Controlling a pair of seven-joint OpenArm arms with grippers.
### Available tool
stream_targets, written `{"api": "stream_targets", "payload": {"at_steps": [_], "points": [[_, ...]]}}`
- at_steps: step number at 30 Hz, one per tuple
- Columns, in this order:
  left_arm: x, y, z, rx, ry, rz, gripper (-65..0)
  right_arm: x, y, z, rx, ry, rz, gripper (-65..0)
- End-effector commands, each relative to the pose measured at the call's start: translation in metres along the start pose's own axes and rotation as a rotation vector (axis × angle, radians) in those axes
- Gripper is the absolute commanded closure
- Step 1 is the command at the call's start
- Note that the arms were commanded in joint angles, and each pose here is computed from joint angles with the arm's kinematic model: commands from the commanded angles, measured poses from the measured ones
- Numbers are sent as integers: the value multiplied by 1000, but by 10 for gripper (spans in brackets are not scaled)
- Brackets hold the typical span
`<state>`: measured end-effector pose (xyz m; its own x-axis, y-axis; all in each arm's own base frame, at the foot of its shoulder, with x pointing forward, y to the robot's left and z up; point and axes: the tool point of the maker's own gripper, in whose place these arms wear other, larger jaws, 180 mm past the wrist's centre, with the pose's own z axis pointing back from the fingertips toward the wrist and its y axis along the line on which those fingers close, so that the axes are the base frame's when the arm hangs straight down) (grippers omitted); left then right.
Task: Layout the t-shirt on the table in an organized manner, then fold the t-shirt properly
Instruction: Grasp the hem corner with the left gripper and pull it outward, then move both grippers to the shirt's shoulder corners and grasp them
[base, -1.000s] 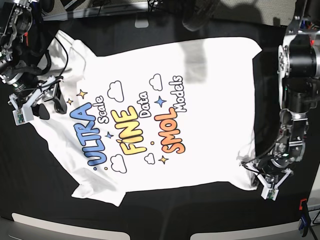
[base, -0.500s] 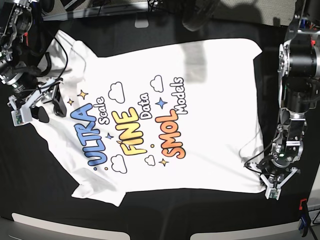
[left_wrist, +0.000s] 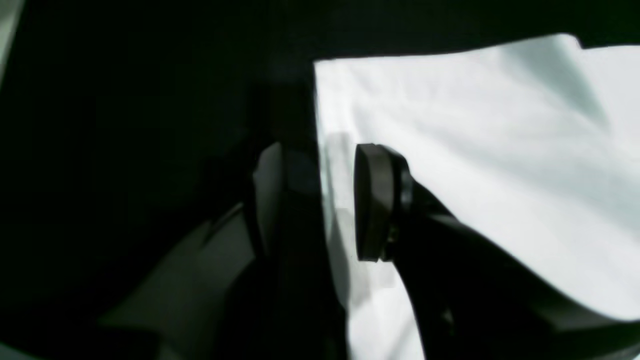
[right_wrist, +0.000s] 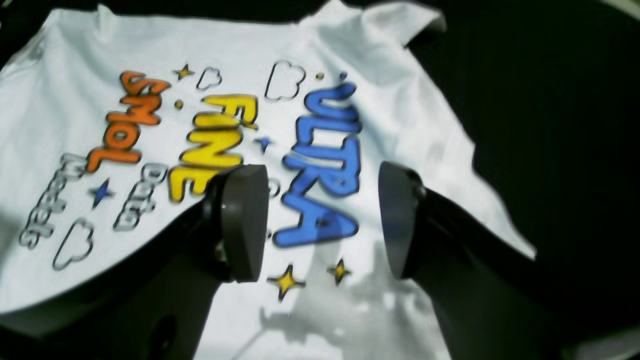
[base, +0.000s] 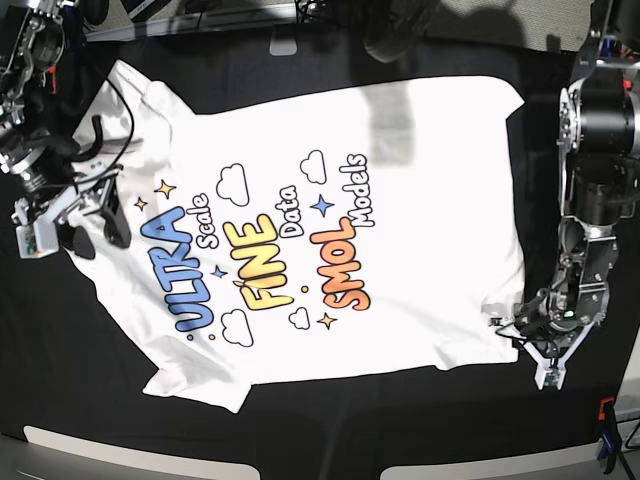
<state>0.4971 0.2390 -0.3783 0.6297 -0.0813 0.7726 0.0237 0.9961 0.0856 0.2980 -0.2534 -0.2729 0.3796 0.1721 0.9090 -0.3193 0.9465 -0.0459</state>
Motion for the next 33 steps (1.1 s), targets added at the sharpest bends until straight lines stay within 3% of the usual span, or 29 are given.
{"api": "stream_targets", "payload": {"at_steps": [1, 8, 15, 19, 22, 27, 33], "points": [[35, 2, 6, 2, -87, 3, -221, 22, -4, 1, -3, -56, 28, -340], [56, -36, 53, -59, -241, -93, -221, 21, 3, -1, 42, -3, 19, -339], [53, -82, 132, -117, -384, -208, -221, 26, 25, 14, 54, 80, 139, -338], [17, -88, 155, -99, -344, -289, -221, 20, 46, 31, 76, 123, 206, -338], [-24, -91, 164, -117, -258, -321, -221, 0, 56, 45, 78, 201, 242, -338], [-85, -103, 191, -170, -155, -332, -221, -45, 69, 75, 89, 370, 286, -338], [-115, -123, 231, -244, -117, -303, -221, -102, 66, 123, 103, 640, 388, -338]]}}
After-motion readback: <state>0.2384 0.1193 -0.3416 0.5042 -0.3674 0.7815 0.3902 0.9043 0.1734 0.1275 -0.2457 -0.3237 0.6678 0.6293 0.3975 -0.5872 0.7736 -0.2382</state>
